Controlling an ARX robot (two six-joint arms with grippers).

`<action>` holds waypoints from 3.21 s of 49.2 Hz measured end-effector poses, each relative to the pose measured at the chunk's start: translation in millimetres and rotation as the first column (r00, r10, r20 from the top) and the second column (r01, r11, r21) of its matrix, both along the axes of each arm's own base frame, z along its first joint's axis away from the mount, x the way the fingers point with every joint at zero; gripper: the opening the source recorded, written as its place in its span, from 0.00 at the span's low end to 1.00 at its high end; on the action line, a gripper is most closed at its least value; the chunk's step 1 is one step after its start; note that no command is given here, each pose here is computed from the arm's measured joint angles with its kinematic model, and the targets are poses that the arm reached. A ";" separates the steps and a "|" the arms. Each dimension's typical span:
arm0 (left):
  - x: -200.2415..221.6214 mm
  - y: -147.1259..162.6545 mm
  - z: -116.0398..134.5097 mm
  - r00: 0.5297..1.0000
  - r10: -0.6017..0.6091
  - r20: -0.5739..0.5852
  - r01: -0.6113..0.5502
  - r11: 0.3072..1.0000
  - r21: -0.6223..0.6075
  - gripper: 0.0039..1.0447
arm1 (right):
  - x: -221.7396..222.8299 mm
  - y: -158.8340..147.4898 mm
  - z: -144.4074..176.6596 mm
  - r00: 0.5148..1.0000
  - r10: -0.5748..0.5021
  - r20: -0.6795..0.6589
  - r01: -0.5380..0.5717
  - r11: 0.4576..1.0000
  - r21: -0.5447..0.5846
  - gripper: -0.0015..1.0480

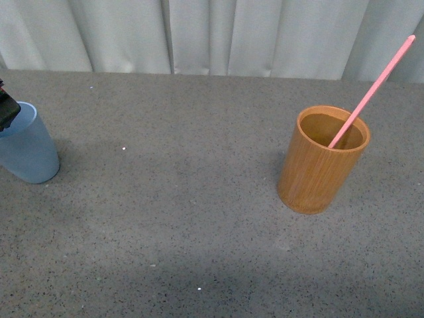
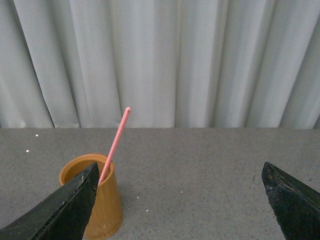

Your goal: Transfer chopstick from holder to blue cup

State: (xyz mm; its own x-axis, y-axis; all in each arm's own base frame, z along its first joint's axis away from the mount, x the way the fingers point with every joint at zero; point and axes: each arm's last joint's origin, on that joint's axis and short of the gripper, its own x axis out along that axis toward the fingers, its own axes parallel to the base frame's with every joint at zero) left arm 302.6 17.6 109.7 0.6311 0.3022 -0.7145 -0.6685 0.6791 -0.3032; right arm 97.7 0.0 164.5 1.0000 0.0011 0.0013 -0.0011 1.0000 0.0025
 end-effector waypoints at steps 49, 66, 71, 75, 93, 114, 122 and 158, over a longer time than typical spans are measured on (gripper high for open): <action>1.7 1.7 -7.3 1.000 0.005 -0.007 -0.005 1.000 -0.013 0.40 | 0.0 0.0 0.0 1.000 0.000 0.000 0.000 1.000 0.000 0.91; 2.1 -0.8 -5.8 1.000 -0.021 0.018 0.022 0.999 -0.047 0.03 | 0.0 0.0 0.0 1.000 0.000 0.000 0.000 1.000 0.000 0.91; 1.3 -2.2 -4.0 0.999 -0.031 0.028 0.032 0.998 -0.052 0.03 | 0.0 0.0 0.0 1.000 0.000 0.000 0.000 1.000 0.000 0.91; 1.0 -6.1 -2.7 0.998 -0.048 0.037 0.050 0.997 -0.057 0.03 | 0.0 0.0 0.0 1.000 0.000 0.000 0.000 1.000 0.000 0.91; 0.2 -53.6 -1.6 0.969 -0.239 0.063 0.244 0.965 -0.095 0.03 | 0.0 0.0 0.0 1.000 0.000 0.000 0.000 1.000 0.000 0.91; -1.2 -98.6 -2.8 0.930 -0.362 0.066 0.368 0.923 -0.110 0.03 | 0.0 0.0 0.0 1.000 0.000 0.000 0.000 1.000 0.000 0.91; 0.0 -106.2 -1.5 0.923 -0.378 0.069 0.384 0.916 -0.115 0.03 | 0.0 0.0 0.0 1.000 0.000 0.000 0.000 1.000 0.000 0.91; -11.1 -138.2 -7.4 0.881 -0.471 0.039 0.472 0.874 -0.116 0.03 | 0.0 0.0 0.0 1.000 0.000 0.000 0.000 1.000 0.000 0.91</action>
